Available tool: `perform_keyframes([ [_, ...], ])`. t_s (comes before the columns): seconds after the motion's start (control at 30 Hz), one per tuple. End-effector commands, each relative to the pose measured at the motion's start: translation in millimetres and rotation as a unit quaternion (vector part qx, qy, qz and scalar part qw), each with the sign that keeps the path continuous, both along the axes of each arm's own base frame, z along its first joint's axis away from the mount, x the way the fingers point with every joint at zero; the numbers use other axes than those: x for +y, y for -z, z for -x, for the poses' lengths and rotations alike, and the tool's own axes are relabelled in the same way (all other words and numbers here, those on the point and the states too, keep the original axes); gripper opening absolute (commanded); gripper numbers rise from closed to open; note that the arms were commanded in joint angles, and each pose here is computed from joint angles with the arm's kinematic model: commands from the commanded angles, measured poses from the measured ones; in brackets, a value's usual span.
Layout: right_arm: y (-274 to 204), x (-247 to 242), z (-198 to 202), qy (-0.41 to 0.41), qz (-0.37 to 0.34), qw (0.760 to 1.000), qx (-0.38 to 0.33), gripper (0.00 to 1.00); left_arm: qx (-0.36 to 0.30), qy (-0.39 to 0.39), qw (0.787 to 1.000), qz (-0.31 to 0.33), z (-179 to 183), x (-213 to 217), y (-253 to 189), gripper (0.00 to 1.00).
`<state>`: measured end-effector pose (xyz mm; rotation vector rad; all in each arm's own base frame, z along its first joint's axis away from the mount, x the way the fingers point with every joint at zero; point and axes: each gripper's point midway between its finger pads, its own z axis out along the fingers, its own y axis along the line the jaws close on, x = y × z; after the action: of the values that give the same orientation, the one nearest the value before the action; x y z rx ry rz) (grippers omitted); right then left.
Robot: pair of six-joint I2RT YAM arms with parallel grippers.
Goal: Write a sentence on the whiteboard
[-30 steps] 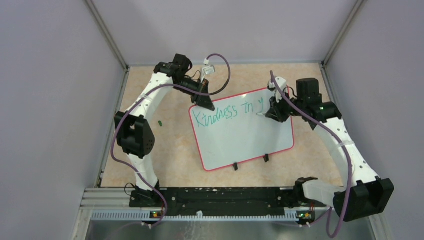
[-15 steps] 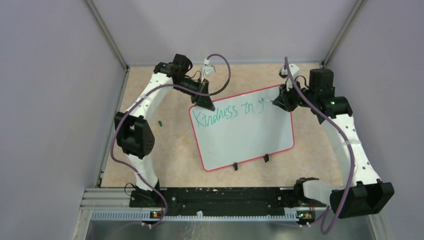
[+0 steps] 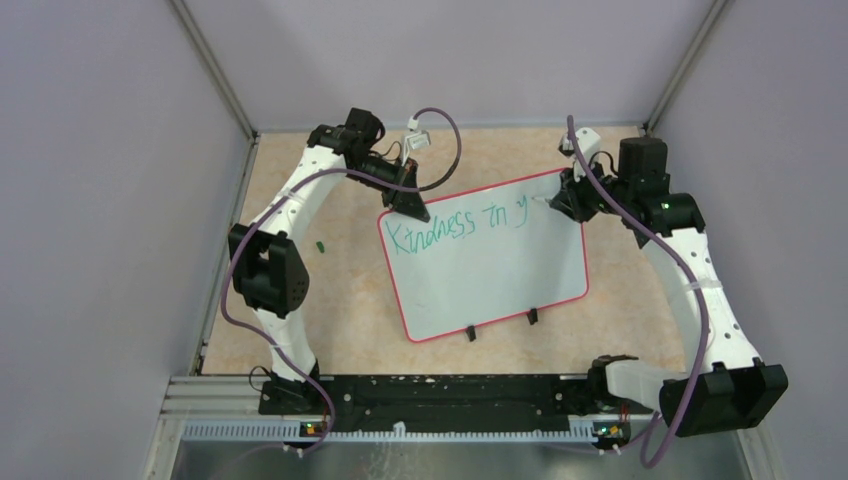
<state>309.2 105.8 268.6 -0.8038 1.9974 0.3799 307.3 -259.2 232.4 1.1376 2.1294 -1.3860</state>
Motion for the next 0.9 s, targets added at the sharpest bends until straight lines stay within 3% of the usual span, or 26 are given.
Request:
perform_keyframes([
  [0.0,-5,-5,-7,0.012,0.007,1.000,-0.019,0.00,-0.058,-0.006,0.996,-0.062,-11,13,20,0.00],
  [0.87,22,2,3,-0.022,0.017,0.999,0.017,0.00,-0.054,-0.008,0.996,-0.065,-12,13,24,0.00],
])
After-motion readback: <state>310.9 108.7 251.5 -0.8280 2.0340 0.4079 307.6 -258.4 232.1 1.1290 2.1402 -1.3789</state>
